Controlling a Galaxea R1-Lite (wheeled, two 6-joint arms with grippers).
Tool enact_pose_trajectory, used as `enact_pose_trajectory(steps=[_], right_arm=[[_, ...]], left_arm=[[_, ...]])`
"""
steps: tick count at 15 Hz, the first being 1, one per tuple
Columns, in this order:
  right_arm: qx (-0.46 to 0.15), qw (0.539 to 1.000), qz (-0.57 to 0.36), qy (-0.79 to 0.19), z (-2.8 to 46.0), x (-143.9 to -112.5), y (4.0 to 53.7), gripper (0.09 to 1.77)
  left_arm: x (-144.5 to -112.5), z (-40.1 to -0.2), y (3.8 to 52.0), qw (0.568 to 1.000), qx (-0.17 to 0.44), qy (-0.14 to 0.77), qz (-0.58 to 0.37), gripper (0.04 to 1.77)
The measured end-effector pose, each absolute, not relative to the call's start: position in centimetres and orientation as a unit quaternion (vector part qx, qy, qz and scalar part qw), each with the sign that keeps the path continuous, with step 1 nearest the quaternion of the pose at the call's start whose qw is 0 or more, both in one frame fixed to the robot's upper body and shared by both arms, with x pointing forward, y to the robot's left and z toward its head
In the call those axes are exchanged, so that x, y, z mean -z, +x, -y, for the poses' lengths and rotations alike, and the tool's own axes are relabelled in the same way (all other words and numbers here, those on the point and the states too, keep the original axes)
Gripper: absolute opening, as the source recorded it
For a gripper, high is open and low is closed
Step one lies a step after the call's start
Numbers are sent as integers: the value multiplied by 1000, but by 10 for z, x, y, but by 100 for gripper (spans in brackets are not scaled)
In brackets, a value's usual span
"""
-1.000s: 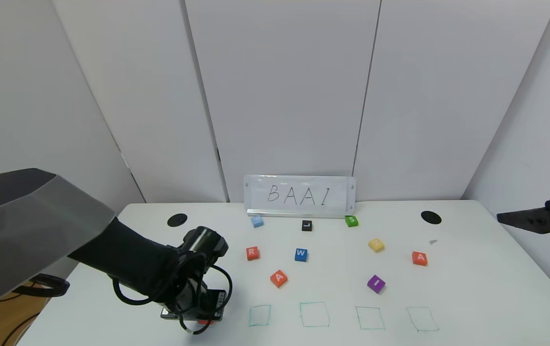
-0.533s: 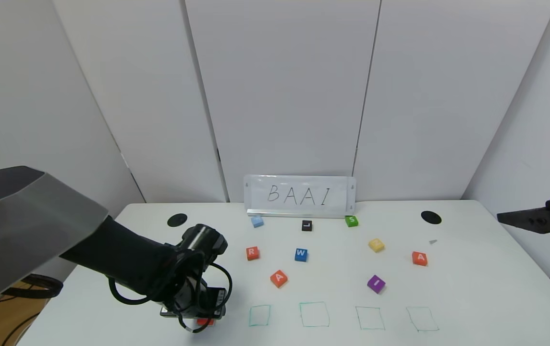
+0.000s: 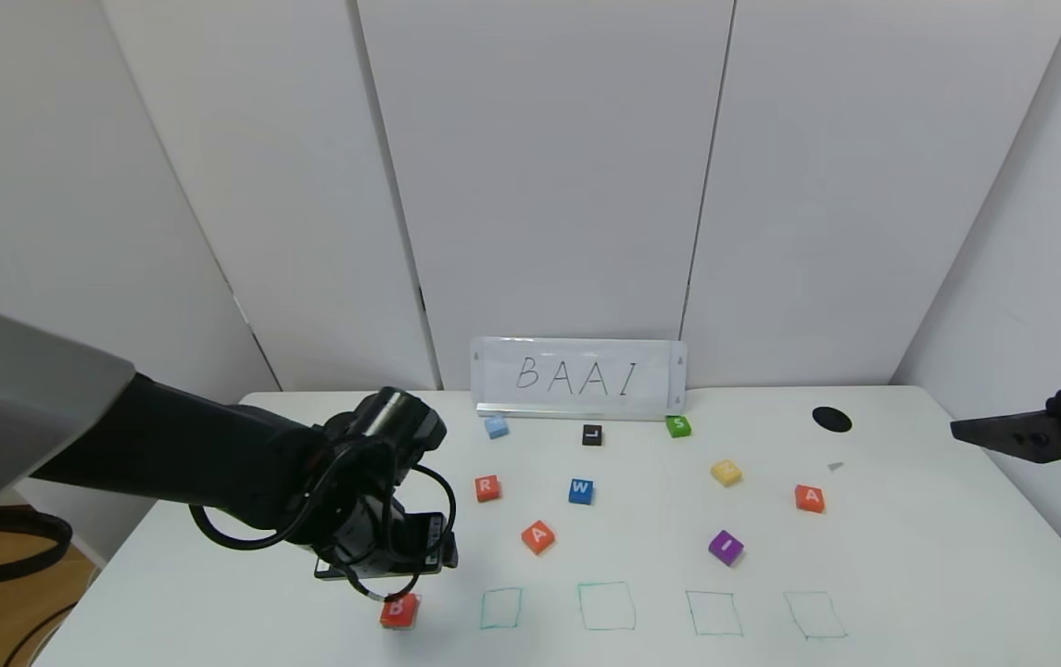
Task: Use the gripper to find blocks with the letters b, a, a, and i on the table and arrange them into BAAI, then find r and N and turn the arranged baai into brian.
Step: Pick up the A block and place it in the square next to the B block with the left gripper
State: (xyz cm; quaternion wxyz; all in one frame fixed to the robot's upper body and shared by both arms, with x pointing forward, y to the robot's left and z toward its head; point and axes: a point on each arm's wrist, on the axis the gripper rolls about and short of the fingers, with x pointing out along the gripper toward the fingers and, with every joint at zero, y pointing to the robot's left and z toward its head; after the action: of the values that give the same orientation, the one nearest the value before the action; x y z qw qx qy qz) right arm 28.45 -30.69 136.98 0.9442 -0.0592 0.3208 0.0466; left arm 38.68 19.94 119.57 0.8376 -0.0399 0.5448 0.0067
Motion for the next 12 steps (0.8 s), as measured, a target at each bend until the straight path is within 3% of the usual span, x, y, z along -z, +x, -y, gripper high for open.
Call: enact_pose_trajectory(steps=[6, 12], right_arm=[[-53, 944, -321, -63, 303, -1369, 282, 171], [-65, 944, -316, -75, 295, -1368, 274, 171]], left_arm=[[-1240, -162, 392, 826, -56, -160, -538, 162], [-1224, -134, 400, 803, -81, -208, -552, 167]])
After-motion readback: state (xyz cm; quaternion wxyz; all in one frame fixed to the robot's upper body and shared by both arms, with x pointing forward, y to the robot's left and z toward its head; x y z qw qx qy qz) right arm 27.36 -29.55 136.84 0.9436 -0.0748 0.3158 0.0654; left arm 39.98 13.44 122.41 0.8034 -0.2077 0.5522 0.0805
